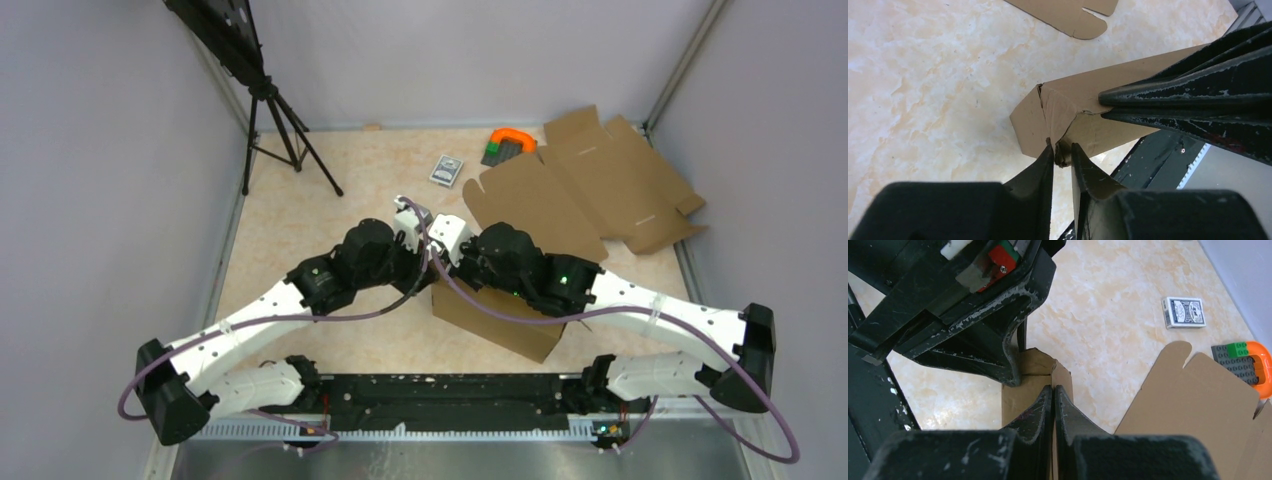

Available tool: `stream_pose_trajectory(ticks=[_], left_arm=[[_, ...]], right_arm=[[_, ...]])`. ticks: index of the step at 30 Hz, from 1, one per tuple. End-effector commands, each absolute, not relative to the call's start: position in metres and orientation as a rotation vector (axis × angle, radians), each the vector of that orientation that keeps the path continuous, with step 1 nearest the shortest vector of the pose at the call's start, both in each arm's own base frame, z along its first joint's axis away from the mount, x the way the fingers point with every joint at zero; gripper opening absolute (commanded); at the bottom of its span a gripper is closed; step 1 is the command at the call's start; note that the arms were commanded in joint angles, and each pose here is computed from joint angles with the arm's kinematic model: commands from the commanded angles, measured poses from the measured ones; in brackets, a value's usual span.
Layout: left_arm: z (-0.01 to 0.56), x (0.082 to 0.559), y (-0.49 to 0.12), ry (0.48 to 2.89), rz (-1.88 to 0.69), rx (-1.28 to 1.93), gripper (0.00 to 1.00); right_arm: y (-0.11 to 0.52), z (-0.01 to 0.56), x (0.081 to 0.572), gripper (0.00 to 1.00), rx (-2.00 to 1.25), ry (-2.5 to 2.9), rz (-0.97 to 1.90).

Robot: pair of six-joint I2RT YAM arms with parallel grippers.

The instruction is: Fold the paper box

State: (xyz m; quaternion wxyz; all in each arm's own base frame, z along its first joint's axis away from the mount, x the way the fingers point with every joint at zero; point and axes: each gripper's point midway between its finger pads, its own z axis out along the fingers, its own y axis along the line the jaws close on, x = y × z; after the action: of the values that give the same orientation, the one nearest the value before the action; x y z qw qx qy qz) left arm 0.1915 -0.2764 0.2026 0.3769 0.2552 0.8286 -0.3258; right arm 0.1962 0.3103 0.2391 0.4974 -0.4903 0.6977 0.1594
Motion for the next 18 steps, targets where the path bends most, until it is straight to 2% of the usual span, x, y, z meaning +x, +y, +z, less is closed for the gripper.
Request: stream_pose_trajectory(ticks=[1,9,15,18], left_arm=[[0.224,0.194,-0.280,2.063,-0.838,0.657,0.23],[0.240,0.197,-0.280,2.023,-0.844,0.641,0.22],[0.235,0.196,-0.282,2.046,-0.844,0.658,0.00],[0.230,0.192,-0.283,2.067,-0.857,0.675,0.00]], right_arm=[[0.303,0.210,0.180,0.00,-1.284,1.760,0.390],[0.305,0.209,0.180,0.00,-1.286,1.762,0.393],[0.304,0.212,0.181,0.00,-1.280,1.760,0.391],[0.303,0.213,0.181,0.00,-1.278,1.760,0.389]])
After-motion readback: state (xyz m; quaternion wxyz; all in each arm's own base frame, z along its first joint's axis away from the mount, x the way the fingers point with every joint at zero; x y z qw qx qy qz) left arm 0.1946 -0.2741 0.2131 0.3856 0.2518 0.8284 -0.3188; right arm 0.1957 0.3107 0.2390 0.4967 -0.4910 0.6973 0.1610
